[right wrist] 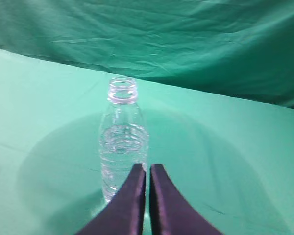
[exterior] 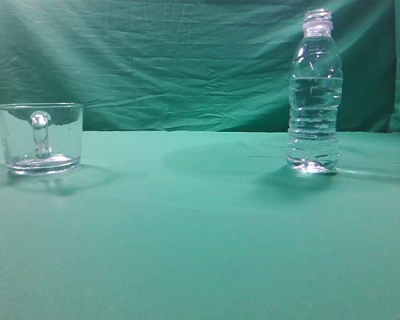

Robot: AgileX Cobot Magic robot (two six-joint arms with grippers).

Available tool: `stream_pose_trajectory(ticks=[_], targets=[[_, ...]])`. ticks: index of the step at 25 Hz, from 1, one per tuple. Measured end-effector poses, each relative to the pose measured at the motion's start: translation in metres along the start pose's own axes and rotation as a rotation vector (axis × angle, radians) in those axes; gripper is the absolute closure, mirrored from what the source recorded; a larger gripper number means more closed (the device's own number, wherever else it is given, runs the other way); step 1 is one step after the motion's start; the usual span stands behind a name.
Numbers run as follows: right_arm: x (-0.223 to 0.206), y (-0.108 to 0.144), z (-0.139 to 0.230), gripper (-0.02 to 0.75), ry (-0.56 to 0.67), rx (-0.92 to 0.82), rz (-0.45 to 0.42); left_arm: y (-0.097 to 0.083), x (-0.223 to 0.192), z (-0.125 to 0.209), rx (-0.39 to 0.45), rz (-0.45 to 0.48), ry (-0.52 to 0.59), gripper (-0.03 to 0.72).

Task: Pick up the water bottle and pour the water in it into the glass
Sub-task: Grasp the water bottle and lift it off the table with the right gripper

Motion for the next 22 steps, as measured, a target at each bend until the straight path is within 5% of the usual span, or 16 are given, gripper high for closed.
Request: stream_pose_trajectory(ticks=[5, 13, 15, 22], targets=[[-0.024, 0.017, 0.013, 0.690, 0.020, 0.015, -0.063, 0.000, 0.000, 0.000, 0.000, 0.000, 0.000, 0.688], [-0.064, 0.027, 0.027, 0.155, 0.055, 0.009, -0.095, 0.000, 0.000, 0.000, 0.000, 0.000, 0.000, 0.688], [-0.077, 0.028, 0.030, 0.083, 0.075, -0.010, -0.096, 0.000, 0.000, 0.000, 0.000, 0.000, 0.000, 0.688], [-0.107, 0.029, 0.043, 0.069, 0.124, -0.024, -0.092, 0.000, 0.000, 0.000, 0.000, 0.000, 0.000, 0.688]])
Point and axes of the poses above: a point on each arm's last joint axis where the gripper is mounted, x pointing back along that axis away from the gripper, y along the wrist's bending axis when the last joint is at zero, z = x × y, the point moved 10 cm from there along -x, pointing out along that axis toward the gripper, and after that the axes turned 4 degrees about x, right-handed, at the moved point
